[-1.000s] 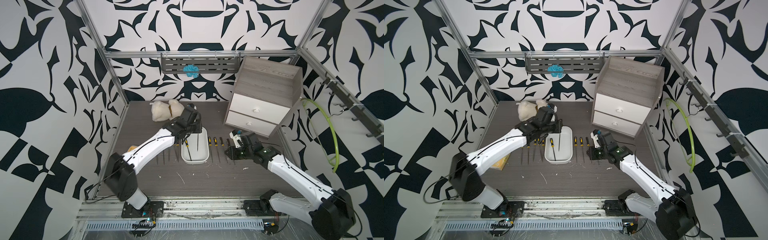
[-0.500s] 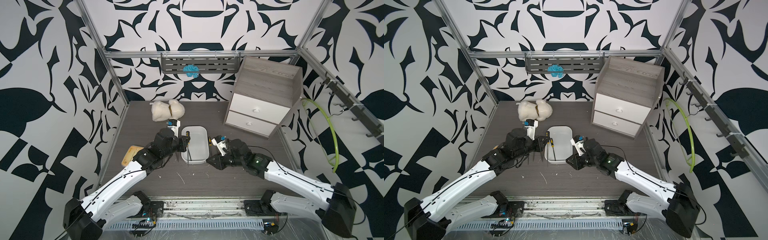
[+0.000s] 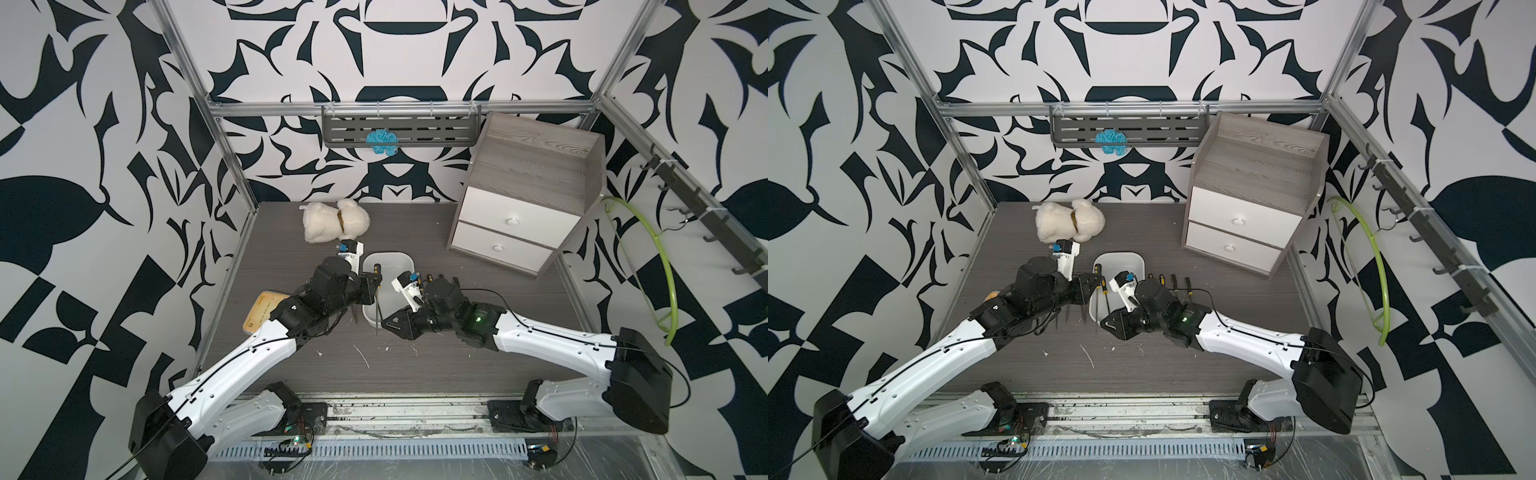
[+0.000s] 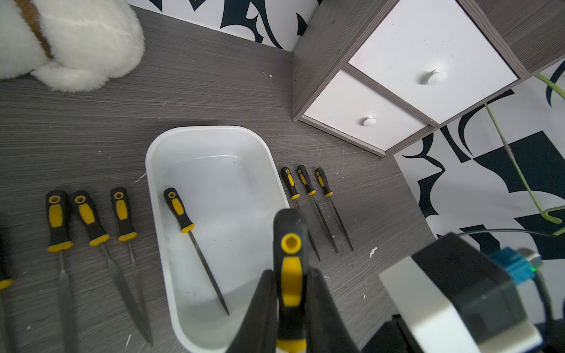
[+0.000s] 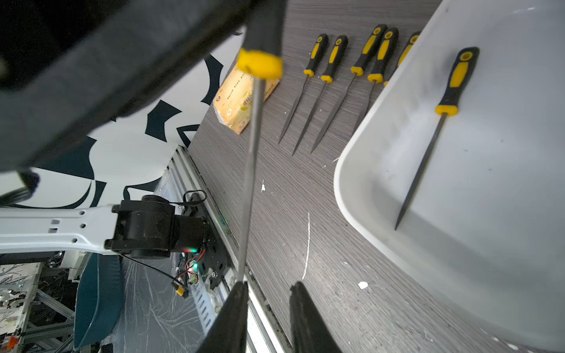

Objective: Take the file tool out of the storage box
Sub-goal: Pick up the file tool from the storage box.

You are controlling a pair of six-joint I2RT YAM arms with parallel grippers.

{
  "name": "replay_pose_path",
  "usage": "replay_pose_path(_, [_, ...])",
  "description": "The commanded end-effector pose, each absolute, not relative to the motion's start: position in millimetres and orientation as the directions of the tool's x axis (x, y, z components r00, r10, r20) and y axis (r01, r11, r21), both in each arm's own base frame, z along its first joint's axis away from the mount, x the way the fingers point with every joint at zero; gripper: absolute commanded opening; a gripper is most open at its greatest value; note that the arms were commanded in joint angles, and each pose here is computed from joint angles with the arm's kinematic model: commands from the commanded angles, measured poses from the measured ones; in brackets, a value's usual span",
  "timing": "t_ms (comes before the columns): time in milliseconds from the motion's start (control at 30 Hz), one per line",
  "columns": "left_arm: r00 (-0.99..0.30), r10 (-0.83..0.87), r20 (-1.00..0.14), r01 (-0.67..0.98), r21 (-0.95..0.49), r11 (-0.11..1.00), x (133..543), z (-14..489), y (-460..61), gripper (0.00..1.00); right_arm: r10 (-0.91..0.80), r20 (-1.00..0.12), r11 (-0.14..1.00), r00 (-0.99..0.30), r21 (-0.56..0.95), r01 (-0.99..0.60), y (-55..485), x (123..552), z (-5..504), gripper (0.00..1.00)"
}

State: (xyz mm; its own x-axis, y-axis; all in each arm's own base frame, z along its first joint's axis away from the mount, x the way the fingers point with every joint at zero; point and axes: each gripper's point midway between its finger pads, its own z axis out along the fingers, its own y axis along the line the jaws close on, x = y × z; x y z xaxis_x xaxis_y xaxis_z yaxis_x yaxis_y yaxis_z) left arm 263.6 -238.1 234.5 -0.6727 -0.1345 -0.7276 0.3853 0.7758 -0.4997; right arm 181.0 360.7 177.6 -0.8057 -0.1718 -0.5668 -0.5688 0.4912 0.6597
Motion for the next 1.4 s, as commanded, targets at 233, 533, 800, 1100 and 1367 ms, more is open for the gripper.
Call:
replay_pose_path(233, [-0.677, -0.123, -0.726, 0.388, -0.494, 0.778, 268, 230, -241, 0.0, -0.161, -0.616, 0.411, -0.771, 0.669, -0.62, 390, 182, 206, 0.29])
replay_pose_path(533, [-0.67, -0.123, -0.732, 0.384, -0.484, 0.786, 267, 230, -238, 0.0, -0.181, -0.598, 0.43, -0.781, 0.666, -0.61, 396, 187, 195, 0.19])
replay_pose_path(800, [-0.666, -0.124, -0.736, 0.379, -0.477, 0.793, 267, 231, -234, 0.0, -0.195, -0.585, 0.488, -0.787, 0.639, -0.595, 392, 191, 183, 0.21])
replay_pose_path(1100, [-0.666, -0.123, -0.735, 0.376, -0.474, 0.796, 267, 231, -234, 0.0, -0.208, -0.588, 0.537, -0.781, 0.599, -0.594, 387, 197, 177, 0.21])
replay_pose_path(1367, [-0.669, -0.123, -0.733, 0.372, -0.473, 0.799, 267, 228, -233, 0.0, -0.217, -0.576, 0.533, -0.788, 0.607, -0.59, 395, 198, 169, 0.0])
